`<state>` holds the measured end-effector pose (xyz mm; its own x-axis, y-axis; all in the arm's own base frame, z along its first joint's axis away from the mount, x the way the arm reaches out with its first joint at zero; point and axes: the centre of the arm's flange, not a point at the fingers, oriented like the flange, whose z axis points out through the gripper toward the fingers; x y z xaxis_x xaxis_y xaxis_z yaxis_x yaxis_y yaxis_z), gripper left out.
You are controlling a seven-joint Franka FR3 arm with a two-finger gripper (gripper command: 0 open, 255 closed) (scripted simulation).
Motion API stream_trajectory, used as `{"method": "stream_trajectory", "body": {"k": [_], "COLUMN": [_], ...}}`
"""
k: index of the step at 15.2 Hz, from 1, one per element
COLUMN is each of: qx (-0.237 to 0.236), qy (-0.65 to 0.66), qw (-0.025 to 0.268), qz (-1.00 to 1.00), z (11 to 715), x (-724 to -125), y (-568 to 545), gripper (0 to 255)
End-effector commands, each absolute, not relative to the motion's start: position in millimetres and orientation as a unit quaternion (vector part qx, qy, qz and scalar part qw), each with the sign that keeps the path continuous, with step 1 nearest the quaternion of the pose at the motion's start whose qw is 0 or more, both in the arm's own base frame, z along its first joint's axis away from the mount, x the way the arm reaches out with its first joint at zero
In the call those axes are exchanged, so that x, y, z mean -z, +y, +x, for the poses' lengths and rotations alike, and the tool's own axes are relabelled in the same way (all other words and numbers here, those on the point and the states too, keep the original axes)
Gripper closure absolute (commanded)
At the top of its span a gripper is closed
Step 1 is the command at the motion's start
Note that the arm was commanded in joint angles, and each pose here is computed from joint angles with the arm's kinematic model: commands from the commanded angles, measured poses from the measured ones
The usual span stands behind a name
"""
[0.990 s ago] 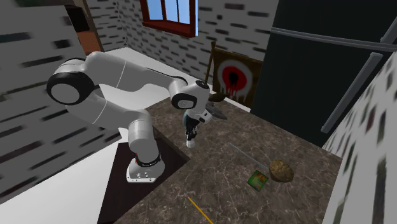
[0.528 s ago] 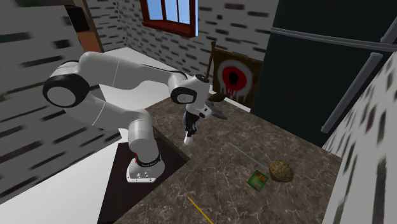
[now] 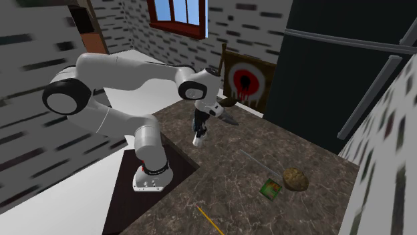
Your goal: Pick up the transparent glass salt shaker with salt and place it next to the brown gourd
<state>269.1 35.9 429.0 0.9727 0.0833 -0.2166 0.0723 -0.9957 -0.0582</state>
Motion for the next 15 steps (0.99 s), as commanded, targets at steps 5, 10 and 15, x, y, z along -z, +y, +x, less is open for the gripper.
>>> {"method": "stream_trajectory", "body": {"k": [5,10,15], "qx": [-0.110,-0.110,-0.110], "qy": [-0.039,-0.039,-0.039], "qw": [0.025,0.025,0.025], "qz": [-0.993,-0.993,-0.993], "z": [268.7,268.7,268.7], "x": [-459.6,-486.0,-512.4], "y": [35.9,35.9,35.9], "gripper": [255,255,255]}}
